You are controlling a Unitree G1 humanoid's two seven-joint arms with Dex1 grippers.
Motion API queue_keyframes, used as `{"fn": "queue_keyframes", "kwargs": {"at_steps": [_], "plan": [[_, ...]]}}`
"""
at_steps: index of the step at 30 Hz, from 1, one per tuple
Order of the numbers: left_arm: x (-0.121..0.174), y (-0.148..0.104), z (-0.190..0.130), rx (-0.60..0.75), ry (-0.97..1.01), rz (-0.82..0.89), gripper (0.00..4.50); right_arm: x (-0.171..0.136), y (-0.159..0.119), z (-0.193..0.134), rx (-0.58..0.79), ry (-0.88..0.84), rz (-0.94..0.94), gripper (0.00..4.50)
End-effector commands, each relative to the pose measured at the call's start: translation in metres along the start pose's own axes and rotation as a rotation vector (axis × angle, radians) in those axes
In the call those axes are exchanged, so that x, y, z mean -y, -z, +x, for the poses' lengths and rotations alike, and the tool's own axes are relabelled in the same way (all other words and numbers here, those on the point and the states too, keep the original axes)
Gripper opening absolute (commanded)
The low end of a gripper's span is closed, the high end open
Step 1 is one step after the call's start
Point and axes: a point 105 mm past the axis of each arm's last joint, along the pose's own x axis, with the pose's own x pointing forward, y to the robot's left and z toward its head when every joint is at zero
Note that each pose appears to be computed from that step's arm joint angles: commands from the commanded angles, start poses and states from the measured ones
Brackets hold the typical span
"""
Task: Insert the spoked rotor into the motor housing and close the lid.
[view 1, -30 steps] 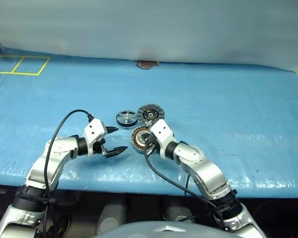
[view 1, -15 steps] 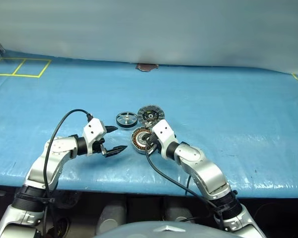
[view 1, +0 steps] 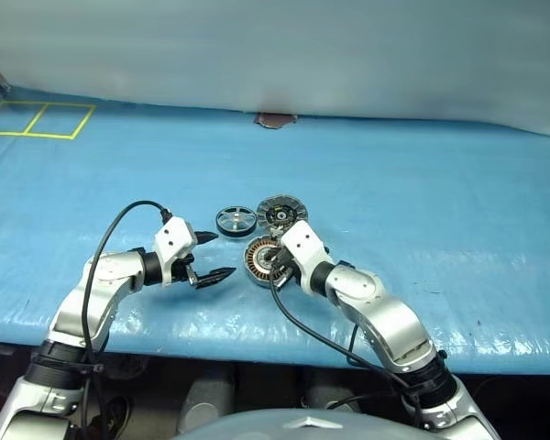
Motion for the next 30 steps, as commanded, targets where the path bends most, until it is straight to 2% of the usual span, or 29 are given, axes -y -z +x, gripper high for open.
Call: {"fn": "queue_keyframes", "kwargs": {"at_steps": [1, 10, 26, 30], "plan": [[-0.003, -0.009, -0.002, 0.026, -0.007, 0.033, 4.50, -0.002, 0.007, -0.002, -0.043, 0.002, -0.008, 0.03], [-0.002, -0.008, -0.002, 0.024, -0.005, 0.034, 4.50, -0.006, 0.013, -0.004, -0.076, -0.015, -0.029, 0.03], [-0.003, -0.009, -0.004, 0.020, -0.007, 0.043, 4.50, -0.010, 0.064, 0.003, -0.239, -0.034, 0.041, 0.03], [-0.004, -0.009, -0.004, 0.020, -0.009, 0.044, 4.50, -0.009, 0.068, 0.003, -0.248, -0.034, 0.043, 0.03]]}}
